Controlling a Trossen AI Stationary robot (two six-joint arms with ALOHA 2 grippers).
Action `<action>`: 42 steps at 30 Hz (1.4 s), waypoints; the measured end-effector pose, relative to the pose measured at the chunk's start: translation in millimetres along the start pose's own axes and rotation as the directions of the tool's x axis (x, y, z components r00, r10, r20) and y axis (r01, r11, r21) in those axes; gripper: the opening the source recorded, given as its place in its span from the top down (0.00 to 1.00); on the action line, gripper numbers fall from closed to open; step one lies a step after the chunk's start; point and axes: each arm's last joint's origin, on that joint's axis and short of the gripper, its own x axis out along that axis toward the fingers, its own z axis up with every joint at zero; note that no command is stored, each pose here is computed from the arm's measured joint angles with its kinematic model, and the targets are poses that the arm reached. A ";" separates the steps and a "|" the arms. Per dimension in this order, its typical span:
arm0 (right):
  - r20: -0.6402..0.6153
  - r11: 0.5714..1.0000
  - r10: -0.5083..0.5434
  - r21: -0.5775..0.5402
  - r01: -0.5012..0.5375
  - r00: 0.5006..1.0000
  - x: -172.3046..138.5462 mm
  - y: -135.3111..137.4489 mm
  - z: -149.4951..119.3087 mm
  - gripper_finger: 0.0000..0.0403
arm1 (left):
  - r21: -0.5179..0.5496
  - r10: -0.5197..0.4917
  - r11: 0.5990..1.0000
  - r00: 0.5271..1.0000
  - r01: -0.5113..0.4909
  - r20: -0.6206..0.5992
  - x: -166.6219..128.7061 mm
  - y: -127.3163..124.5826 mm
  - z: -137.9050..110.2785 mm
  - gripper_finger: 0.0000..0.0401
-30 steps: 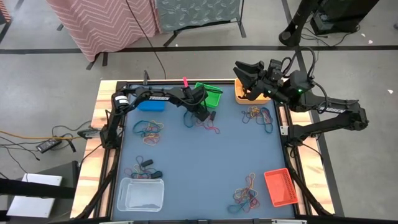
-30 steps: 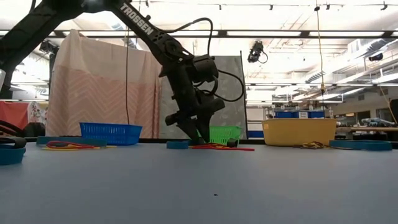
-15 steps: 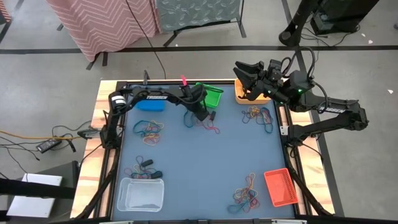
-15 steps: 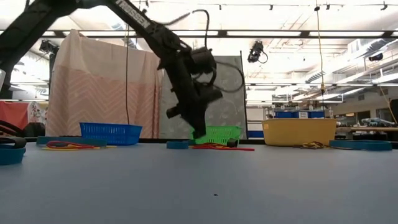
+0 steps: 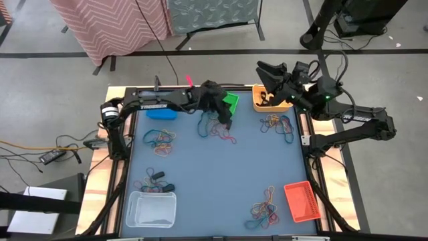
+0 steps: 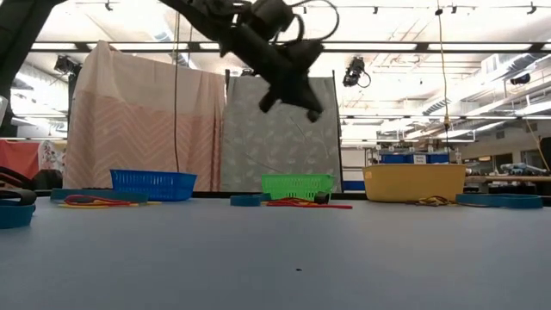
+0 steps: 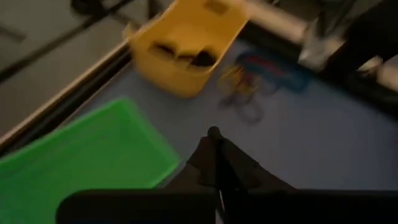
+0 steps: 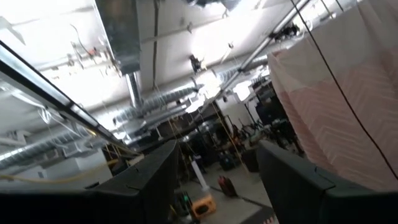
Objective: Sort rubber bands into baskets
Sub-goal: Put the black rubber band into the yellow bin
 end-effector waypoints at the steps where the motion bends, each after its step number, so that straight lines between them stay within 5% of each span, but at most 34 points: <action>1: 0.011 1.000 0.005 0.003 -0.005 1.000 -0.1 0.5 1.2 0.43 | 0.001 -0.018 1.000 1.000 0.018 0.019 5.0 -3.8 -1.0 0.99; 12: 0.043 1.000 0.016 0.012 -0.016 0.999 -0.1 1.6 4.3 0.43 | -0.061 -0.135 0.988 0.984 0.143 0.116 79.3 -12.9 -10.8 0.99; 19: 0.046 1.000 0.017 0.013 -0.017 0.999 -0.2 1.7 4.6 0.43 | -0.035 -0.184 0.980 0.955 0.198 0.232 121.4 -7.1 28.9 0.99; 24: 0.022 1.000 0.008 0.006 -0.008 1.000 -0.1 0.8 2.3 0.43 | 0.079 -0.183 0.983 0.923 0.166 0.339 146.4 -1.6 51.9 0.98; 31: -0.017 1.000 -0.006 -0.004 0.006 1.000 -0.2 -0.4 -1.8 0.43 | 0.133 -0.115 0.989 0.903 0.065 0.414 174.4 8.4 48.9 0.85; 42: -0.038 1.000 -0.004 -0.008 0.004 0.999 -0.3 -0.4 -3.7 0.43 | 0.128 -0.052 0.992 0.943 0.010 0.328 177.1 21.0 43.1 0.56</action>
